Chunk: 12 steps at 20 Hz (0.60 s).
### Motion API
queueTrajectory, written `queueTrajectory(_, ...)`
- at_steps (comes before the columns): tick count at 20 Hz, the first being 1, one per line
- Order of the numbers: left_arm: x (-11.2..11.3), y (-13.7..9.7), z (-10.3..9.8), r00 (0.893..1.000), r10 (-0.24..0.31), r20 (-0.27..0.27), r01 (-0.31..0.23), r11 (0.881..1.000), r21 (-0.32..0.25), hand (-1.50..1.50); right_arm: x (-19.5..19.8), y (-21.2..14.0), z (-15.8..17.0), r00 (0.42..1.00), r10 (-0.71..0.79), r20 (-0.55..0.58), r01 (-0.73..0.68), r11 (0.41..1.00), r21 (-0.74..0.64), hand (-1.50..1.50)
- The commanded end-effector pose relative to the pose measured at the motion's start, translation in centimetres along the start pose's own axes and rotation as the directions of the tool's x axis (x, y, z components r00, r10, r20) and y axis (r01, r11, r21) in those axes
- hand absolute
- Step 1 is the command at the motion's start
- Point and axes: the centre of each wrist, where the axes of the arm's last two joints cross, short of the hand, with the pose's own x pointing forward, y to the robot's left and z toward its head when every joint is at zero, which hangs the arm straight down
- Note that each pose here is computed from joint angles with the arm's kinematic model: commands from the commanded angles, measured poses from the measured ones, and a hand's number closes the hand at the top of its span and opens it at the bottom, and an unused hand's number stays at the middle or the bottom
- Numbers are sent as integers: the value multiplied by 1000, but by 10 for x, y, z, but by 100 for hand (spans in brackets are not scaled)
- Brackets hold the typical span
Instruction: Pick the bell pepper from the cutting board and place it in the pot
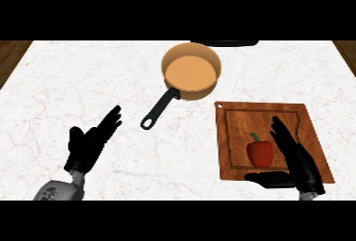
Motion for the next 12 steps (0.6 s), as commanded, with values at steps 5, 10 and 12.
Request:
queueTrajectory(5,5,5,4,1000,3,-15,-4,1000,-6,0,-45,22,1,995,96,21,-97,994,46,150)
queueTrajectory(10,-11,-8,2,1000,4,-20,-4,1000,-7,0,-45,14,-4,999,12,51,-14,998,54,150)
queueTrajectory(12,6,-9,-19,1000,3,-16,-3,1000,8,0,-34,20,-23,995,-48,92,45,999,29,150)
